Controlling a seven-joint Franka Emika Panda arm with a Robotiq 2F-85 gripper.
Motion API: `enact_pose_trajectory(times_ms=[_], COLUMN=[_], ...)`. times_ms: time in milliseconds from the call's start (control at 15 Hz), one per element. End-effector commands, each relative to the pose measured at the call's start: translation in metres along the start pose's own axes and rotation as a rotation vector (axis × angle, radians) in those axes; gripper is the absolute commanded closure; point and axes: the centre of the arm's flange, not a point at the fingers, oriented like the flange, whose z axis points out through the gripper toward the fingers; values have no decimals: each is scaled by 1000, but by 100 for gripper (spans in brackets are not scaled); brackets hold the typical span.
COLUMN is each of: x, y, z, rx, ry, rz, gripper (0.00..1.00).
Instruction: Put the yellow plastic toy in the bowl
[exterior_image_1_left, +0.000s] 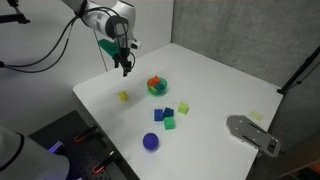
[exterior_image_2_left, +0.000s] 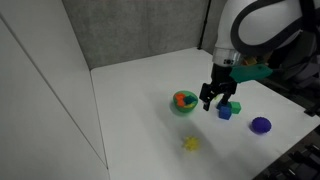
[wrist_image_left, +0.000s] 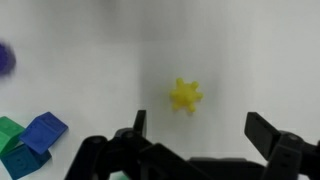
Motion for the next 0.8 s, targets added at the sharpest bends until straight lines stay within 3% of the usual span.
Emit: enact_pose_trajectory(times_ms=[0,733], x=[23,54], y=[-13,-26], z=[29,126], rx=[6,-19], ry=[-49,-100], rz=[-11,25], gripper=[0,0])
